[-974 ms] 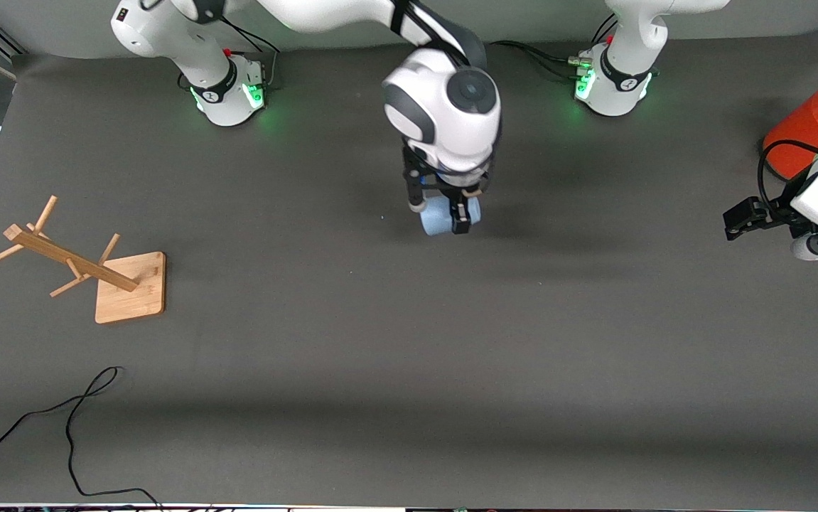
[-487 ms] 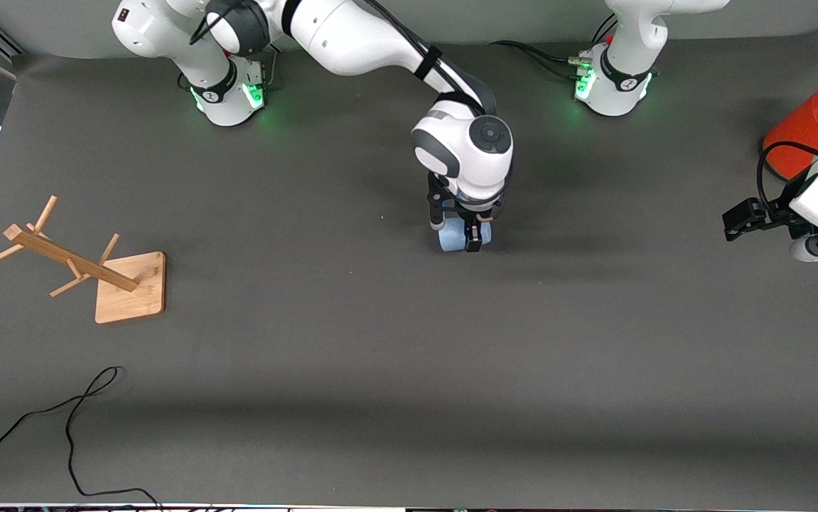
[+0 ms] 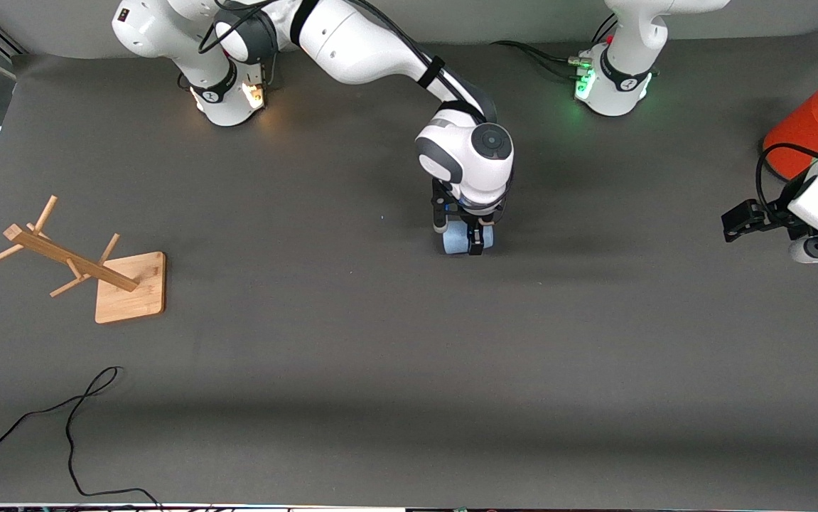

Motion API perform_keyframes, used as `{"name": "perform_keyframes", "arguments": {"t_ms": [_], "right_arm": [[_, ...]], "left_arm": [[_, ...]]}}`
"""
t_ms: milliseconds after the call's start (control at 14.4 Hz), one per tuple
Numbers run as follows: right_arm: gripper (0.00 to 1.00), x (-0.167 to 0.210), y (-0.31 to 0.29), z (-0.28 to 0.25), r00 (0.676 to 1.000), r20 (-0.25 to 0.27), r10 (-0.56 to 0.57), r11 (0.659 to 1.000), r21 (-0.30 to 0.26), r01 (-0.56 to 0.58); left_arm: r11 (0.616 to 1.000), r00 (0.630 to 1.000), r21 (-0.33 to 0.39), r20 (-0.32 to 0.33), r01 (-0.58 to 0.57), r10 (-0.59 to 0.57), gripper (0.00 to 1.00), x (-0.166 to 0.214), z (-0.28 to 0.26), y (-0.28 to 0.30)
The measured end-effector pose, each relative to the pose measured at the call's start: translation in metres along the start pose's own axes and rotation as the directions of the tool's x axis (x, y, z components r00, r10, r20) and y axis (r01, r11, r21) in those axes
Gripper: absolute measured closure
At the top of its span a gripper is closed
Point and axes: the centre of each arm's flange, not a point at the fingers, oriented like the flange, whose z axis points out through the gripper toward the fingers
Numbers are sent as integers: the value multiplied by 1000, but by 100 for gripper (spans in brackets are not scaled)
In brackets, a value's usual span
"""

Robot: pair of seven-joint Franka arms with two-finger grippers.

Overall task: Rotate and upright cup with both arms
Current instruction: 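Carry the blue cup to mid-table with the right gripper, then lay the cup on its side and open the right gripper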

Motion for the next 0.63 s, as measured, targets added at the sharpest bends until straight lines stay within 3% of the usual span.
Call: {"name": "perform_keyframes", "arguments": {"t_ms": [70,626], "right_arm": [[0,0,0,0,1000,0,0,1000,0,0],[0,-4,-5,-19,1000,15,1,1000,11,-1]], "left_arm": [[1000,1000,0,0,0,0,0,0,0,0],[1000,1000,0,-6,0,0,0,2,1,0]]}}
